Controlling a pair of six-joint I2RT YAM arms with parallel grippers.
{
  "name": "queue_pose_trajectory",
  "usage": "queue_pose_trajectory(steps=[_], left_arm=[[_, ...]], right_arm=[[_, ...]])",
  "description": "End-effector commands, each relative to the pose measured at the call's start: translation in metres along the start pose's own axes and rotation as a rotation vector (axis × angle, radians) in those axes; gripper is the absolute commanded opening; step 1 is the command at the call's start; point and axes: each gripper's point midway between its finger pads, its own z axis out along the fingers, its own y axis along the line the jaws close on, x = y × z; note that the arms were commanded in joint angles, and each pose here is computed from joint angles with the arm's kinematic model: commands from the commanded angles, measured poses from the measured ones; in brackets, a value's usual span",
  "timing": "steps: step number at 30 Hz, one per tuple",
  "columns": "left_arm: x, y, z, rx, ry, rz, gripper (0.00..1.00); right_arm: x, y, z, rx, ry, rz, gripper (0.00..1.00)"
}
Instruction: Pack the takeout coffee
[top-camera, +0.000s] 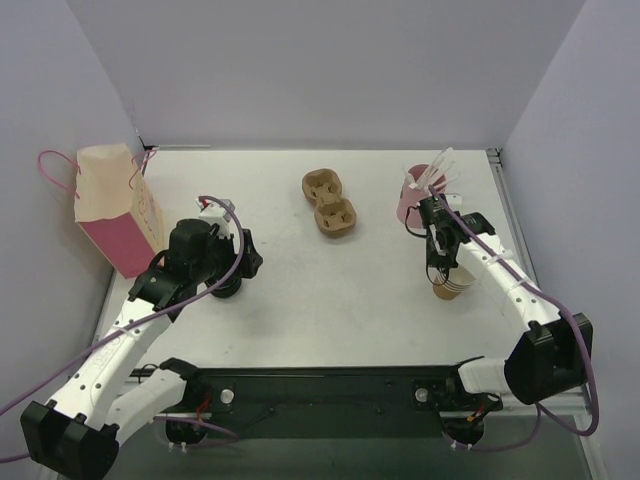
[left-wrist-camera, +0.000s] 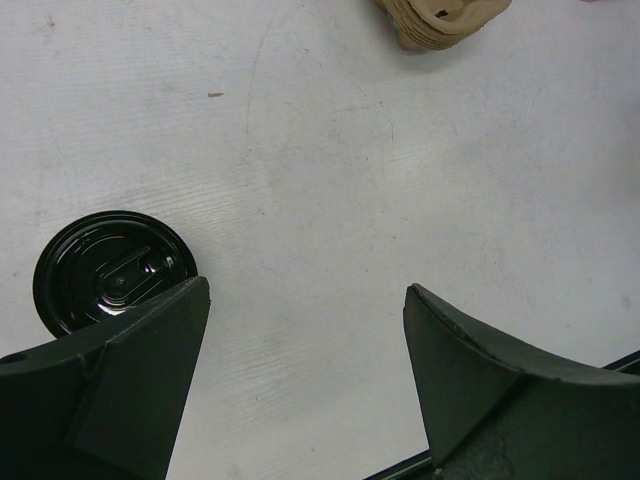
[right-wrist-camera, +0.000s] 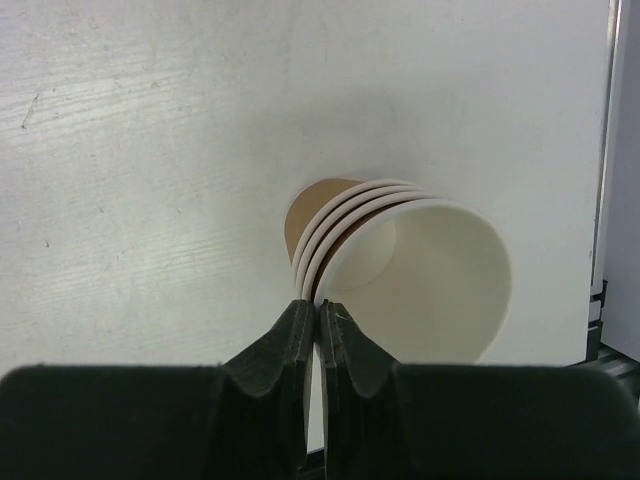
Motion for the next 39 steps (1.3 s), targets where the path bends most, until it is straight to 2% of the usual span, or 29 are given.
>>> queue_pose_trajectory(steps=[1, 7, 11, 15, 19, 21, 22, 24, 29, 33, 36, 39], left_arm=[[-0.024, -0.011, -0.005, 0.035, -0.07, 0.006, 0.88], [-0.023, -0.01, -0.004, 0.034, -0.067, 0.005, 0.88], [-0.023, -0.011, -0.004, 0.035, -0.067, 0.006, 0.88], [-0.022, -0.011, -0.004, 0.037, -0.063, 0.004, 0.88], [-0.021, -0.011, -0.002, 0.037, -0.058, 0.004, 0.88], [-0.02, -0.012, -0.003, 0.045, -0.049, 0.011, 0.88], [-0.019, -0.014, -0.002, 0.055, -0.038, 0.018, 0.89], [-0.016, -0.021, -0.001, 0.088, -0.009, 0.017, 0.89], [-0.014, -0.054, 0.01, 0.241, 0.051, -0.071, 0.83], [-0.007, -0.085, 0.02, 0.36, 0.054, -0.198, 0.83], [-0.002, -0.112, 0.035, 0.426, 0.074, -0.237, 0.82], [0.001, -0.142, 0.048, 0.478, 0.08, -0.249, 0.82]], right_arm=[[-0.002, -0.009, -0.009, -0.023, -0.022, 0.03, 0.05], [-0.012, -0.019, -0.022, 0.023, -0.055, 0.022, 0.0], [-0.017, -0.038, -0.036, 0.205, -0.086, -0.044, 0.0], [-0.016, -0.029, -0.039, 0.236, -0.098, -0.114, 0.0], [-0.012, 0.007, -0.034, 0.046, -0.07, -0.137, 0.0], [-0.019, -0.003, -0.046, 0.15, -0.116, -0.187, 0.0], [-0.032, -0.03, -0.052, 0.358, -0.158, -0.202, 0.0], [-0.033, -0.046, -0.064, 0.451, -0.124, -0.249, 0.0], [-0.012, 0.02, -0.049, 0.023, -0.098, -0.162, 0.0], [-0.006, 0.026, -0.047, -0.043, -0.082, -0.126, 0.0], [-0.011, 0.011, -0.051, 0.043, -0.124, -0.123, 0.0], [-0.007, 0.018, -0.054, -0.028, -0.124, -0.095, 0.0]])
